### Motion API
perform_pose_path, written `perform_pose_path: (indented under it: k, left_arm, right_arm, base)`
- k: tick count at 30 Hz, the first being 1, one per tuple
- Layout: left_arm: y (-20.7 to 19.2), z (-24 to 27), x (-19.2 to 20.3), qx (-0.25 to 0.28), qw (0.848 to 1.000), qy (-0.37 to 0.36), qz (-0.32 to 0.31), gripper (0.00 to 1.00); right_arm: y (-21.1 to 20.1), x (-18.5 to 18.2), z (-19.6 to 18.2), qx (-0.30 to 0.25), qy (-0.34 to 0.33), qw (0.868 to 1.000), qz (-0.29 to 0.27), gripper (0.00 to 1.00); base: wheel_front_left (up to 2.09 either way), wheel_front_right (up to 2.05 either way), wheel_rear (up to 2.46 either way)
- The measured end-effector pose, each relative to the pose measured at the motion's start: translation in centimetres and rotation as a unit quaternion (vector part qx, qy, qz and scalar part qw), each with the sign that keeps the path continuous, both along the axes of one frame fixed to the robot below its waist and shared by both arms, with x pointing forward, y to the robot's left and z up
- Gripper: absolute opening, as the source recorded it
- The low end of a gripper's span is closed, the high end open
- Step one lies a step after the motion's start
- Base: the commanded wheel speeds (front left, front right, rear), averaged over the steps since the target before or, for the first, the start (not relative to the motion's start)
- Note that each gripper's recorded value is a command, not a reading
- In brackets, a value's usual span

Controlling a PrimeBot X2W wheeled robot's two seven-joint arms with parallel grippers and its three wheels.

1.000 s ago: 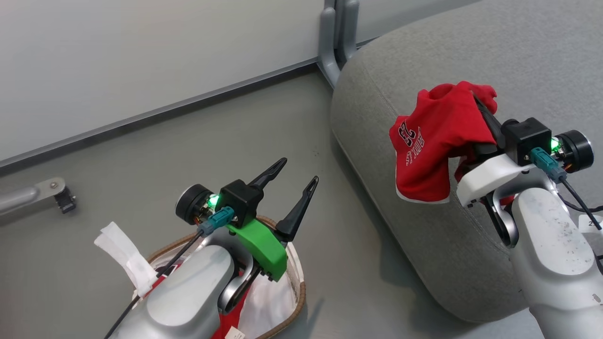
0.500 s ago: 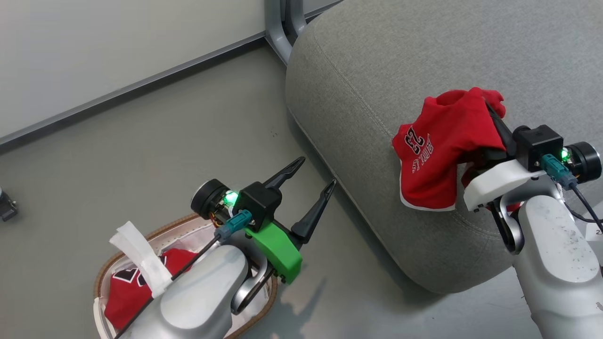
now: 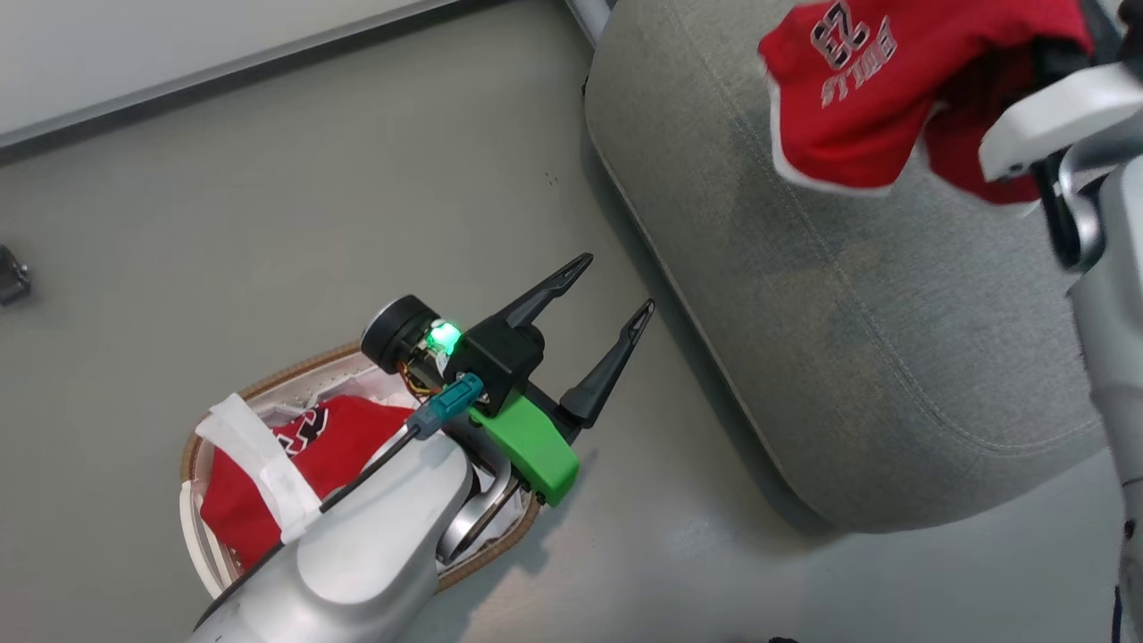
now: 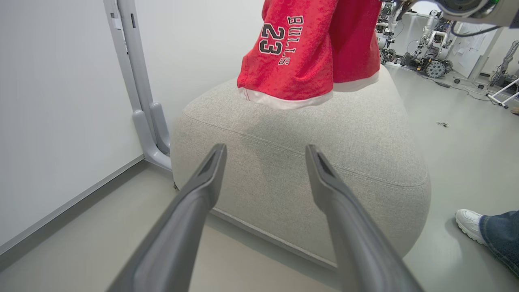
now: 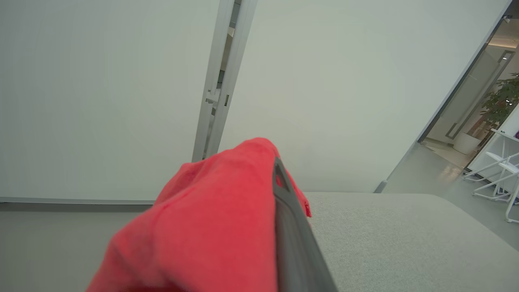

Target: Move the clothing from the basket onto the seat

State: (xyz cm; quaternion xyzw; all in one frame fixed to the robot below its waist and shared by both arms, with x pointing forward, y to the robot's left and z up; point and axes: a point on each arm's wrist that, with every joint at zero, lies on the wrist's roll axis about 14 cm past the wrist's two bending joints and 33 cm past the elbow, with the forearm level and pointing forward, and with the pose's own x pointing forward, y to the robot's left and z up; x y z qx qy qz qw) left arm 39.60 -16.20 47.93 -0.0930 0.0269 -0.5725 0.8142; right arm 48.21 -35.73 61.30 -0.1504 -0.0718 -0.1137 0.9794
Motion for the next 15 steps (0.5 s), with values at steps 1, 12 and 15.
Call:
perform_pose_path:
  k: [1,12,15]
  left_arm:
    - [0.3,-0.5,0.7,0.0,1.0,0.004,0.004,1.0]
    - [3.0,-4.6,4.6,0.01,0.999,0.021,0.048,1.0]
    - [3.9,-5.9,5.3,0.014,0.998,0.028,0.058,1.0]
  right_arm:
    - [-1.2,1.7,1.4,-0.016,0.001,1.0,-0.01,0.0]
    - [-9.4,8.2,7.4,-0.05,-0.014,0.993,-0.109,0.0]
    - [-10.6,9.8,5.7,-0.047,0.003,0.991,-0.127,0.0]
  base:
    - [0.0,0.0,0.0]
    - [0.0,0.0,0.0]
    - [0.0,0.0,0.0]
